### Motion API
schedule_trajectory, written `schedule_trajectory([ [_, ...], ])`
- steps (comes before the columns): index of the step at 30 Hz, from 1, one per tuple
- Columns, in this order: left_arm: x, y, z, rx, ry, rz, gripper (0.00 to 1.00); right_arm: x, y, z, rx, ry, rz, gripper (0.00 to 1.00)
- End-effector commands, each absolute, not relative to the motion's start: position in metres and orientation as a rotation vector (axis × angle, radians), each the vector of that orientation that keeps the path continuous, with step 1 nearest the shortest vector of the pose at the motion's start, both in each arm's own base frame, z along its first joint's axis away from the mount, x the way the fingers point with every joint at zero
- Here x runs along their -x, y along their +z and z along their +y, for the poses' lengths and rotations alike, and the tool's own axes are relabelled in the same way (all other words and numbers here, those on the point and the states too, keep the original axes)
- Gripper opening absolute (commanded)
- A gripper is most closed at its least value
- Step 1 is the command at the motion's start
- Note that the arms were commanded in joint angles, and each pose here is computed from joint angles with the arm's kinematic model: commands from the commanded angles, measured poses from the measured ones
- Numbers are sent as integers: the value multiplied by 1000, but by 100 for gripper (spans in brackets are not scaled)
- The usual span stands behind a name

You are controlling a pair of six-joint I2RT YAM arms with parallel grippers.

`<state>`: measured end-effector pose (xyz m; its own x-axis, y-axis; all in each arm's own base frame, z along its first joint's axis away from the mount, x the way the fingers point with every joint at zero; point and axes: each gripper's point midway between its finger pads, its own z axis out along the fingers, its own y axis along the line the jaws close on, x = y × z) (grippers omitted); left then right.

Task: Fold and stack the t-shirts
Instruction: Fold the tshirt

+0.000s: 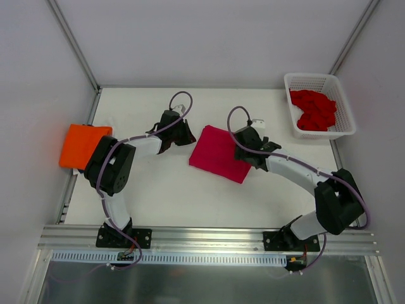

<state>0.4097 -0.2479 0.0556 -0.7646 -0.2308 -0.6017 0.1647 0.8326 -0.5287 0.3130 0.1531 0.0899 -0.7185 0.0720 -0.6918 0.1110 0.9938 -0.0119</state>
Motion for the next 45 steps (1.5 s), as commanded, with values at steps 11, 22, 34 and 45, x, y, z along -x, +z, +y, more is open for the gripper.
schedule_trajectory([
  [11,-430,97,-257,-8,-813,2193,0,-381,80,192,-77,-46,2350,65],
  [22,-446,85,-268,10,-1005,2170,0,-393,79,172,-106,-73,2356,64],
  [34,-454,92,-288,49,-1230,2110,0,-407,55,170,-131,-47,2399,62],
  [45,-453,107,-286,29,-1222,2077,0,-409,46,171,-135,-27,2418,57],
])
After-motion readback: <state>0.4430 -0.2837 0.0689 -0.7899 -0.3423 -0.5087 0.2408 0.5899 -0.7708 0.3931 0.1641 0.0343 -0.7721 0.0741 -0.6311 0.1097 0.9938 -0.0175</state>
